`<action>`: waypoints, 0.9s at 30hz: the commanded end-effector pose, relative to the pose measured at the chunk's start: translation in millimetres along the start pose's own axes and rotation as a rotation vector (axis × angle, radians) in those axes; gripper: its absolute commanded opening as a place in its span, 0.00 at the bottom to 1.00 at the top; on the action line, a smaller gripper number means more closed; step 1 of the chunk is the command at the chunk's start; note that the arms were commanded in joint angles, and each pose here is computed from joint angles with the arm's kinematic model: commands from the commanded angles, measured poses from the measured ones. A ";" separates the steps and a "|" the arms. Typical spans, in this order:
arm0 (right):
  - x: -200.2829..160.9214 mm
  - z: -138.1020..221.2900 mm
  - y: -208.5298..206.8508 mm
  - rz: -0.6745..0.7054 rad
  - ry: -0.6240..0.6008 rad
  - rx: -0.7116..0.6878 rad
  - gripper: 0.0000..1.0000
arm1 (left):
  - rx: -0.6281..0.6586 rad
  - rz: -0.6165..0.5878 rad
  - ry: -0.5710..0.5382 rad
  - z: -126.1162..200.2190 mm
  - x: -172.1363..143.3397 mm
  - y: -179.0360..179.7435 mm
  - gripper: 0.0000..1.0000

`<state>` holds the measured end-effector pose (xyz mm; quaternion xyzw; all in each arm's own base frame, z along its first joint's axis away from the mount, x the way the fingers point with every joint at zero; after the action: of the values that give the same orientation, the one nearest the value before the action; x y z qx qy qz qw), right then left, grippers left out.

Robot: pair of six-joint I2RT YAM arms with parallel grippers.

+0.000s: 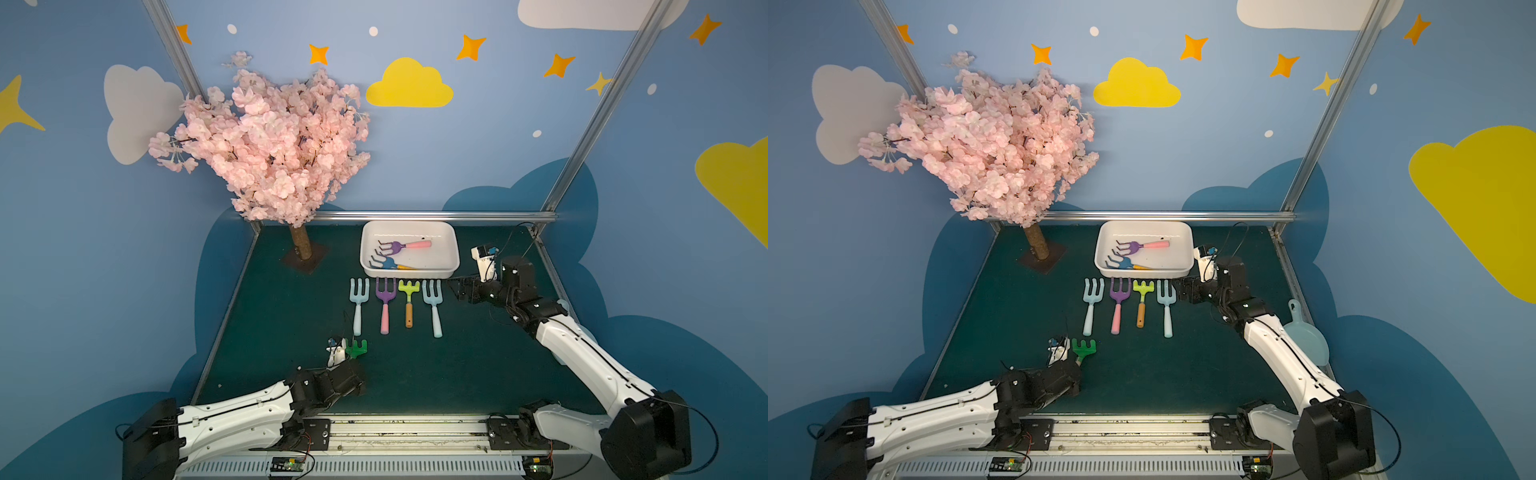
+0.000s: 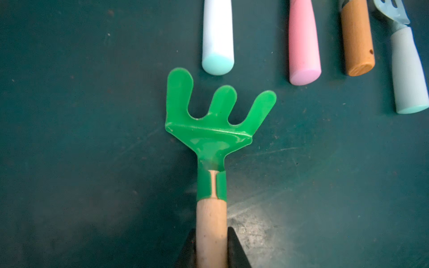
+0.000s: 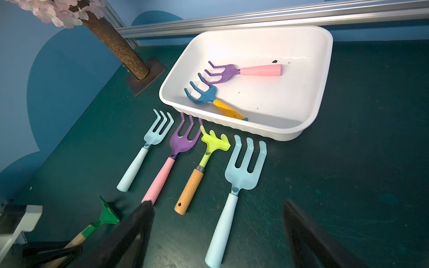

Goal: Take the hand rake out of the storage box
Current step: Place the rake at the center of the board.

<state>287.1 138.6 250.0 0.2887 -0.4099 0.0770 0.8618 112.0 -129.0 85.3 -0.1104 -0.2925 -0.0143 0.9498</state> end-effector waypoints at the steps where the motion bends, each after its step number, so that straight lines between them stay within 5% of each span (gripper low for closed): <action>1: -2.6 6.0 -2.1 -0.018 -0.008 -0.021 0.90 | -0.017 0.049 -0.017 -5.2 -2.0 -1.2 0.16; 11: -10.4 1.8 -4.1 -0.027 0.013 -0.009 0.90 | -0.015 0.009 0.044 -12.9 -14.7 2.3 0.33; 21: -10.0 -25.5 0.4 0.004 0.094 -0.001 0.91 | 0.014 -0.049 0.065 -13.8 -14.1 0.7 0.19; 27: 3.8 -60.6 3.7 0.013 0.143 -0.008 0.91 | 0.023 -0.046 0.072 -14.7 -14.8 0.9 0.25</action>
<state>316.3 164.9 215.4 0.2750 -0.3452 0.0880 0.8930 114.5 -139.2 74.0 -0.1117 -0.2843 -0.0251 0.9519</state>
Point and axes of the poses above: each gripper's point midway between its finger pads, its own z axis back along the fingers, its own y axis along the line the jaws close on, x = y × z, the point moved 7 cm from there along z, back along the fingers, and after that the axes turned 9 degrees about -z, right-handed, at the moved point
